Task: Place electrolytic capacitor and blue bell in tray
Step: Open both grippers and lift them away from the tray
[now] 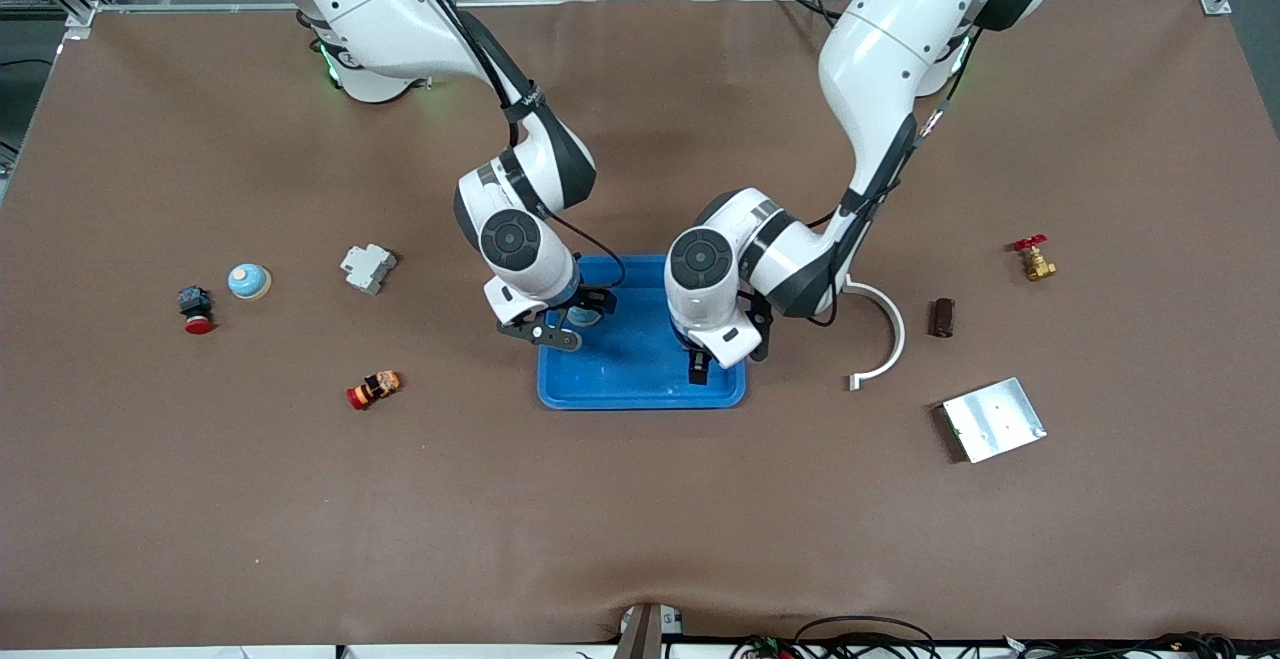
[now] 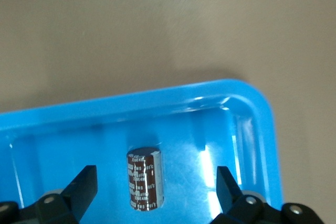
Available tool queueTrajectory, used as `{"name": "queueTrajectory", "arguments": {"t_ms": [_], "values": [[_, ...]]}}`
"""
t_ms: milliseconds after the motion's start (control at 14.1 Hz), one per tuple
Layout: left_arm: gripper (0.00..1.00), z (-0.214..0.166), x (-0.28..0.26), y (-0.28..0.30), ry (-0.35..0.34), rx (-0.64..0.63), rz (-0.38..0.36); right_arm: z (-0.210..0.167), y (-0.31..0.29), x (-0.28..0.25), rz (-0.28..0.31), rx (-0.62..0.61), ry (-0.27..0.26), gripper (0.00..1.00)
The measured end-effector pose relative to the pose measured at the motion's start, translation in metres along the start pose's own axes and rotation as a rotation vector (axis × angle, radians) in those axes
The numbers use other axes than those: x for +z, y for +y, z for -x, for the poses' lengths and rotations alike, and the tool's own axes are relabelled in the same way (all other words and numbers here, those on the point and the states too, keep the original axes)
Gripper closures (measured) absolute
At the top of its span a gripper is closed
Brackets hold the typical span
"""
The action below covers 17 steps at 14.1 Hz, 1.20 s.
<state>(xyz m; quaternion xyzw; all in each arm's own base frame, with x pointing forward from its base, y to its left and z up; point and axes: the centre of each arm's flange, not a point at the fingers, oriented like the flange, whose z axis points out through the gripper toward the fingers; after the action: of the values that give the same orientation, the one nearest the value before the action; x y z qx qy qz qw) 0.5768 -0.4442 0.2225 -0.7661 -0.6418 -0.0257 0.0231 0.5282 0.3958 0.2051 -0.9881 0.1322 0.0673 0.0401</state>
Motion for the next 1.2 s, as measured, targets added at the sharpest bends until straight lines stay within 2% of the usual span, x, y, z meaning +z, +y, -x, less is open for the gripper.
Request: {"name": "queueTrajectory", "arguments": {"t_ms": [283, 567, 708, 921, 1204], "values": [[0.00, -0.020, -0.033, 0.007, 0.016, 0.185, -0.009, -0.030, 0.025, -0.038, 0.012, 0.053, 0.003, 0.00], [0.00, -0.046, -0.061, 0.009, 0.031, 0.411, -0.031, -0.088, 0.103, -0.100, 0.112, 0.104, 0.053, 0.00], [0.00, -0.063, -0.073, 0.007, 0.034, 0.539, -0.037, -0.113, 0.146, -0.129, 0.118, 0.084, 0.067, 0.00], [0.00, -0.074, -0.077, -0.001, 0.035, 0.727, -0.054, -0.145, 0.234, -0.154, 0.108, 0.017, 0.039, 0.00], [0.00, -0.067, -0.082, -0.003, 0.025, 0.850, -0.037, -0.155, 0.338, -0.158, 0.093, -0.044, -0.011, 0.00]]}}
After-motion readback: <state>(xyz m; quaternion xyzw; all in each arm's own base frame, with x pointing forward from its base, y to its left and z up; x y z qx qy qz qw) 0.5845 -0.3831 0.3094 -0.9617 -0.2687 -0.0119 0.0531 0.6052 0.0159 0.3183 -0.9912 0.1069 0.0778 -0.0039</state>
